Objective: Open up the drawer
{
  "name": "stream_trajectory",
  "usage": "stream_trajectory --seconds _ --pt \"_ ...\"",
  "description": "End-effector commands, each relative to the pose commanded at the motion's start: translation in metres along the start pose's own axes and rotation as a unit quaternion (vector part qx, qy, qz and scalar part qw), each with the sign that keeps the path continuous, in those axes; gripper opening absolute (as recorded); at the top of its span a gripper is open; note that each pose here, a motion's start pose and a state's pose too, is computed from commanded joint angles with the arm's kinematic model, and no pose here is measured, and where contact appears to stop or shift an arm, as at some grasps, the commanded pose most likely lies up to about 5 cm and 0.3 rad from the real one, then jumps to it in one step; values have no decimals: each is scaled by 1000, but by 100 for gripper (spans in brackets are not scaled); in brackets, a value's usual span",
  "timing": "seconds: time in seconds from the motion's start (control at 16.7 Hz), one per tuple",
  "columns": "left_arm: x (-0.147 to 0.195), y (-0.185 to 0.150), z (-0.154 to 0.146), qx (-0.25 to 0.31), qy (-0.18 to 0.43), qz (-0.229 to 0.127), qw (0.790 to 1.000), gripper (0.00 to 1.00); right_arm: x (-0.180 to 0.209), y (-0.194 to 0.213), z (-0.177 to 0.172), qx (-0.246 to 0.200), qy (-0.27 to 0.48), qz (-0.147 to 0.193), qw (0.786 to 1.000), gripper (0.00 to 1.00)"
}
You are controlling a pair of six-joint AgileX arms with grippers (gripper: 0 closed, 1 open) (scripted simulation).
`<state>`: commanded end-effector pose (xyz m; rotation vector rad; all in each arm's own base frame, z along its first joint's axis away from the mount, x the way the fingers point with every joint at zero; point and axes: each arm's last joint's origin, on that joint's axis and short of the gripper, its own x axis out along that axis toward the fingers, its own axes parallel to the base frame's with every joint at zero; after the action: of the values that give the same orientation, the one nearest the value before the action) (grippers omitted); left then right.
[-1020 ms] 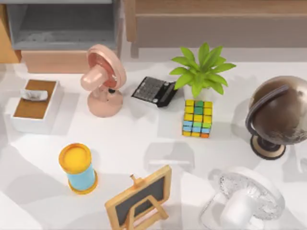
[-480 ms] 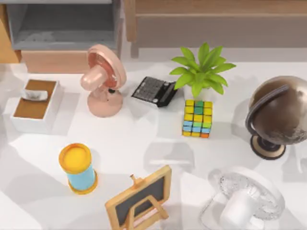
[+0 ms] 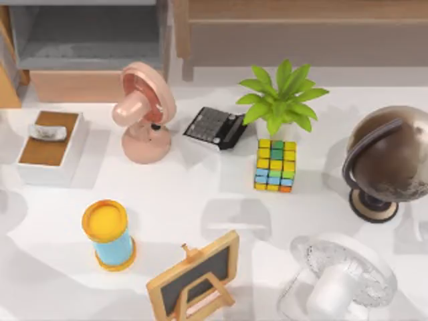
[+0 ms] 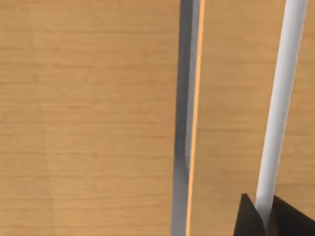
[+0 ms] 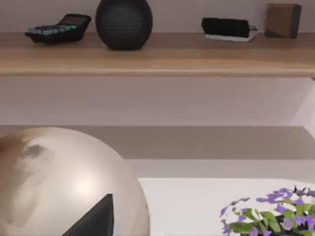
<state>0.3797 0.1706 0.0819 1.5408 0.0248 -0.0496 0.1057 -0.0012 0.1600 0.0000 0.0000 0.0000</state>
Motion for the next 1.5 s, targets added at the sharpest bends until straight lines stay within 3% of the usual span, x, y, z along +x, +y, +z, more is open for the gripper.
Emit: stream_trajectory --seconds 0.48,0.84,1.2,1.5 --pt "-15 6 -1 7 -1 13 1000 0 0 0 0 0 0 0 1000 100" --pt "-65 2 -1 5 -2 10 1000 0 0 0 0 0 0 0 1000 100" --pt "-73 3 -1 9 -3 13 1000 0 0 0 0 0 0 0 1000 100" --pt "-109 -3 -1 3 -3 5 1000 0 0 0 0 0 0 0 1000 100"
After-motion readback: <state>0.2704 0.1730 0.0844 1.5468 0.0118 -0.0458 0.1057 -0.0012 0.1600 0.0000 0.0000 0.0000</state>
